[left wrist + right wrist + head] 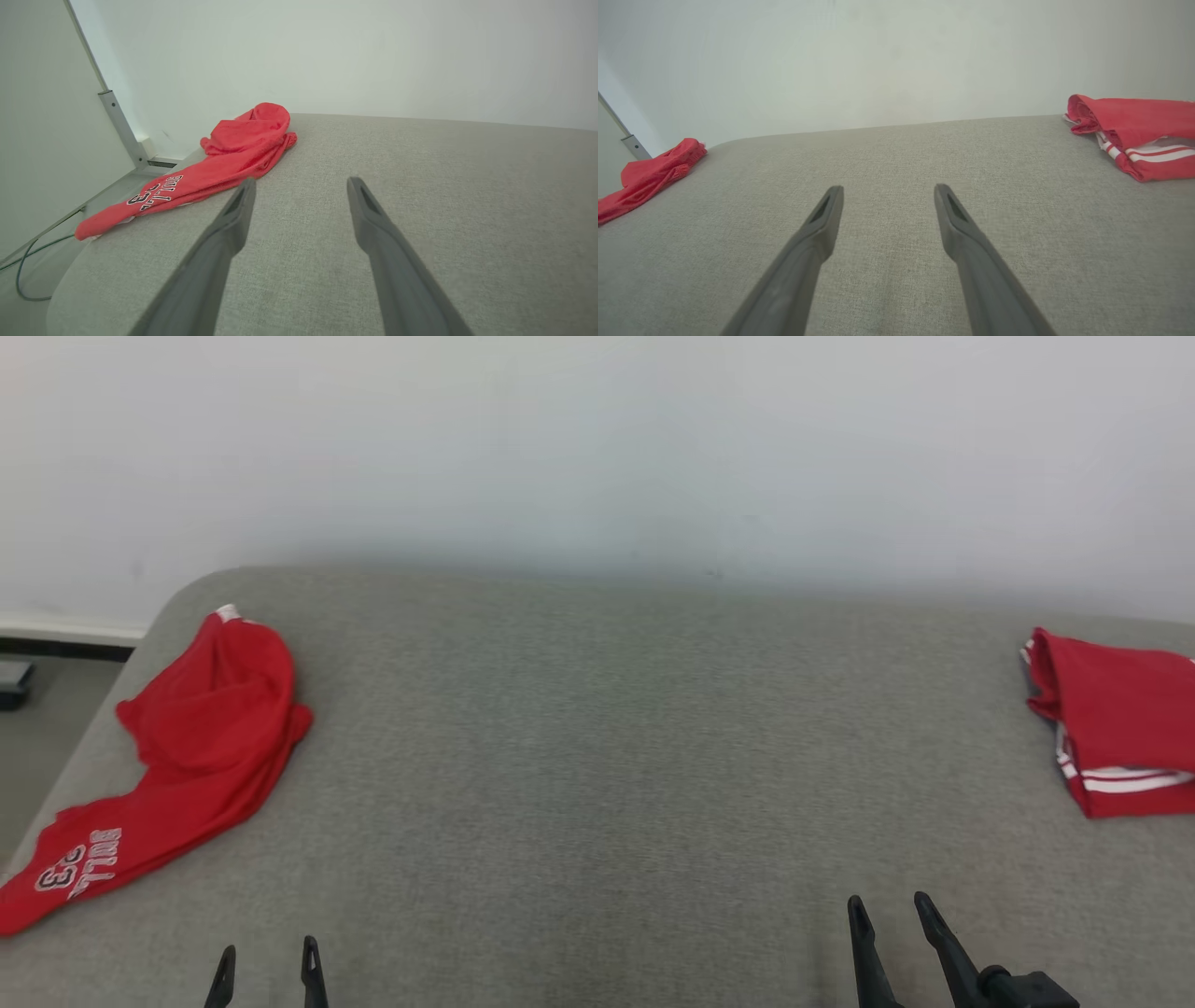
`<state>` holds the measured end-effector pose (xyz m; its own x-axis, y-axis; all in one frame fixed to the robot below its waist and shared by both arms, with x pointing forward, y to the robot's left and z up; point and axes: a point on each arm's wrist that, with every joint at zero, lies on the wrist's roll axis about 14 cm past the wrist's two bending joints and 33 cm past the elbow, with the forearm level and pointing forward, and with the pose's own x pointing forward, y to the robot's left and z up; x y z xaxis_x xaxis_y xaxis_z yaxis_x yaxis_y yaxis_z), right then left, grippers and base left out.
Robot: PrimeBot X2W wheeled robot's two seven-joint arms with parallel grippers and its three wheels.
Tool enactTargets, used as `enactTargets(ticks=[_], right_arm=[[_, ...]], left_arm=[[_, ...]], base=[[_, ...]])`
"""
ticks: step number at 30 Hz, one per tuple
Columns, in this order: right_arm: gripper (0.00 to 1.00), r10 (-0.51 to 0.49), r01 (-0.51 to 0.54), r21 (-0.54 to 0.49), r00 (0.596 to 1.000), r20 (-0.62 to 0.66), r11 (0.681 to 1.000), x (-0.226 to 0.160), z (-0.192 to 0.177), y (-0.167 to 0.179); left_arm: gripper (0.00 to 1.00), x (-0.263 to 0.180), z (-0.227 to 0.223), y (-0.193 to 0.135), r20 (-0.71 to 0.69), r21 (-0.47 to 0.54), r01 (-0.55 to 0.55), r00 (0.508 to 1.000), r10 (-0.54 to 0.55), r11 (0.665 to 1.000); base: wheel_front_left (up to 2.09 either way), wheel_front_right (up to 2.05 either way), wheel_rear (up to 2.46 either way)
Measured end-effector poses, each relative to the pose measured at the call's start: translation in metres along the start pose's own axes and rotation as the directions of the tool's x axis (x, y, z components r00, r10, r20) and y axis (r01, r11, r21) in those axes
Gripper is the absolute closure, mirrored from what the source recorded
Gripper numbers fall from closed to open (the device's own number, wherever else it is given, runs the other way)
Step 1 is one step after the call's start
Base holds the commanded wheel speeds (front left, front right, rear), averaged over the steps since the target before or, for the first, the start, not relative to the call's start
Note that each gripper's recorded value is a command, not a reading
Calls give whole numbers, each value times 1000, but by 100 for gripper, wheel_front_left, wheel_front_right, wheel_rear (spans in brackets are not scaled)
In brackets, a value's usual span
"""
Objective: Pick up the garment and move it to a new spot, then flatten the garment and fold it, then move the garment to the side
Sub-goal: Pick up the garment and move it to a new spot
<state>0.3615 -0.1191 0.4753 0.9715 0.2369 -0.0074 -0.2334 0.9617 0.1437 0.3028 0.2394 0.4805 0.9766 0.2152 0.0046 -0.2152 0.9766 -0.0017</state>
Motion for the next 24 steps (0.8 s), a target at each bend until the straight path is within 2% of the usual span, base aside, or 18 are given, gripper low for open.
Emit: enactTargets(ticks=[8,15,24], right_arm=[[0,126,-126,5,992,-26,992,19,-7,39],[0,222,-222,6,974,-40,975,31,-11,70],[0,332,-332,8,942,-57,943,39,-16,107]], left_arm=[[0,-30,-2,48,-4,11,-150,989,150,989],[0,-58,-3,82,-5,13,-264,964,264,964],[0,-89,-3,109,-3,15,-361,933,361,932]], base=[[0,0,0],[0,0,0],[0,0,0]])
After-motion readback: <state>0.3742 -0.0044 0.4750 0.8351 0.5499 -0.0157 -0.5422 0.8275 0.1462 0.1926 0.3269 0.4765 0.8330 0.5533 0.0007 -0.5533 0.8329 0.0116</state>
